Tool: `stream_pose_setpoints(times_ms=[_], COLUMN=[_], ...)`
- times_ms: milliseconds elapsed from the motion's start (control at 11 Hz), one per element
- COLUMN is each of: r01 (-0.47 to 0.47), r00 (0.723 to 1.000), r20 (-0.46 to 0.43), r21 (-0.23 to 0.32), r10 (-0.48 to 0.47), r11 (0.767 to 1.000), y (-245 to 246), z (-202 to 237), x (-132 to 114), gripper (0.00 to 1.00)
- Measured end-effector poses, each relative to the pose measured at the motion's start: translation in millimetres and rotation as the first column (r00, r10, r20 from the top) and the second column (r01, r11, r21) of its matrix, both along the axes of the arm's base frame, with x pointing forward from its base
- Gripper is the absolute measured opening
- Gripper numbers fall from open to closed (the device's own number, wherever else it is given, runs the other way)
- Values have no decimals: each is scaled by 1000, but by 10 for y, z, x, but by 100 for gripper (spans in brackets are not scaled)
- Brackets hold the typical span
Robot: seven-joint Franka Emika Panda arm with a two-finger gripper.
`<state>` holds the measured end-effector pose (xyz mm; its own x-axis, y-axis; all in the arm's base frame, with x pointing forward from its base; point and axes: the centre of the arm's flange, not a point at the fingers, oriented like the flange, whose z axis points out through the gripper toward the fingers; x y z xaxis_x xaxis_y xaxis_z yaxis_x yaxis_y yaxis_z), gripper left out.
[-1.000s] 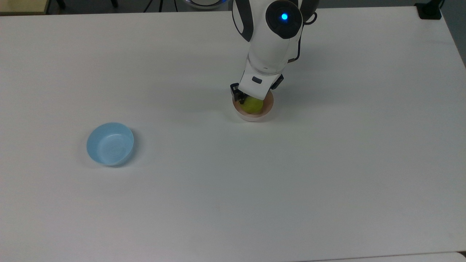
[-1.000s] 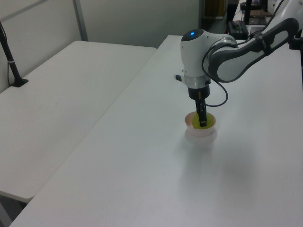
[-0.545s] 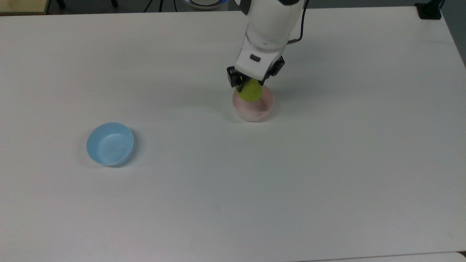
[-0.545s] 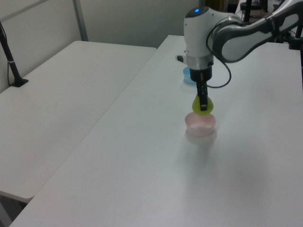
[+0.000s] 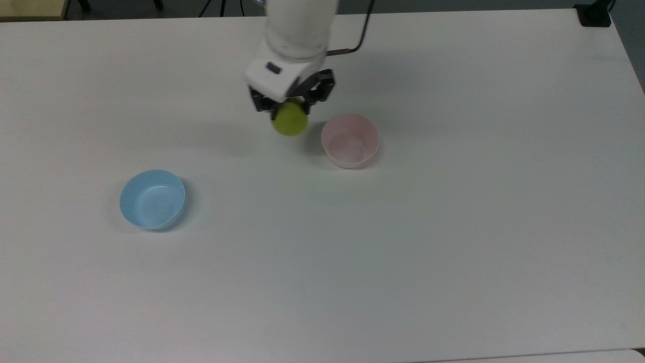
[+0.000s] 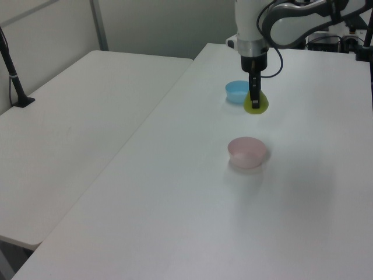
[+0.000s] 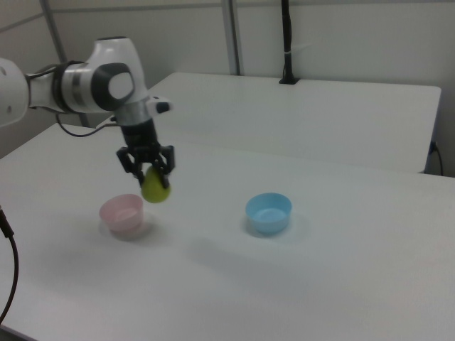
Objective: Pick up a pear from the bowl
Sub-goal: 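Lift the pear out of the pink bowl and carry it toward the blue bowl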
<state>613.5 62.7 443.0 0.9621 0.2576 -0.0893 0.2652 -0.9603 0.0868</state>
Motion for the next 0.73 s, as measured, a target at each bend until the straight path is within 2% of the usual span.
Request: stream_pose_setpoints(times_ms=[91, 364, 727], r01=[8, 14, 29], r00=[1000, 999, 997], r20=[-6, -35, -77], r21=[3, 10, 19], r10=[-8, -14, -28], r11=[1000, 1000, 999], y=[-345, -932, -1157], z=[-5, -123, -632], x=[27, 31, 108], gripper=[63, 63, 63])
